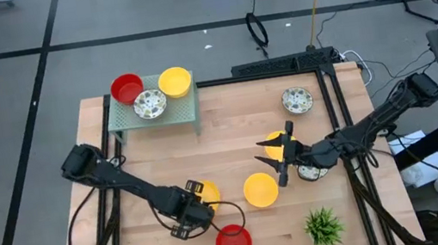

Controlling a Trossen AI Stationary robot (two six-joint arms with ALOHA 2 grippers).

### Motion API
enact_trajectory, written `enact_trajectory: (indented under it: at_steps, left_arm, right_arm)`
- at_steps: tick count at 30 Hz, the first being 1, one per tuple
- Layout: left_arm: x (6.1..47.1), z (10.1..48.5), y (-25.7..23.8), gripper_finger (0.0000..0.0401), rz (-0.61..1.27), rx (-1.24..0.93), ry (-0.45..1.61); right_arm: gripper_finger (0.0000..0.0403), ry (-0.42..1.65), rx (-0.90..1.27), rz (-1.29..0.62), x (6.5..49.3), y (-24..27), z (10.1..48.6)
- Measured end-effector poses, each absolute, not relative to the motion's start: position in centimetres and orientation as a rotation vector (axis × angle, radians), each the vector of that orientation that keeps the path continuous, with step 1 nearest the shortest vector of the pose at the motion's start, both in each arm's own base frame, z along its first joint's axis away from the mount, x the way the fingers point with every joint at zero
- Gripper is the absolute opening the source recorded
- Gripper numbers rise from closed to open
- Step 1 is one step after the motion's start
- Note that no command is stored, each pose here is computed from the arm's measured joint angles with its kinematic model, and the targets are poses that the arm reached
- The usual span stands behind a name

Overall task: Pick & Place Mini bowls
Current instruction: Stack the yellow bowl on top of the yellow bowl on the shelf

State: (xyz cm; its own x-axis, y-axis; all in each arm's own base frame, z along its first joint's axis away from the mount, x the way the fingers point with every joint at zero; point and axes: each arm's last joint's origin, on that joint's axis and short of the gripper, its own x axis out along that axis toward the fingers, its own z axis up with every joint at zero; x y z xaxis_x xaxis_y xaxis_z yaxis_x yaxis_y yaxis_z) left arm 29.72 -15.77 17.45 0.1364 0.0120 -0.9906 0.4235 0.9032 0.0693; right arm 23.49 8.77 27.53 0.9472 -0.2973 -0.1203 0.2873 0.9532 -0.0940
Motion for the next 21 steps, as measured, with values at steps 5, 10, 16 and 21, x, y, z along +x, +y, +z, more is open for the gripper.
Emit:
enact_trajectory:
  at_steps: [5, 10, 16, 21]
  left_arm:
    - [30.0, 15.9, -15.9, 0.0148, -0.262, 0.389, 1.454]
    - [30.1, 15.8, -15.8, 0.0093, -0.228, 0.370, 1.457]
    - [29.9, 16.7, -15.6, 0.0011, -0.197, 0.315, 1.441]
    - [29.3, 19.5, -15.1, 0.0006, -0.204, 0.280, 1.368]
  right_arm:
    - [0.0171, 0.134, -0.075, -0.299, 23.5, 8.8, 27.5]
    - [0.0171, 0.133, -0.075, -0.299, 23.5, 8.8, 27.5]
    - [0.0171, 0.132, -0.074, -0.298, 23.5, 8.8, 27.5]
    - [0.0171, 0.125, -0.052, -0.297, 23.5, 8.8, 27.6]
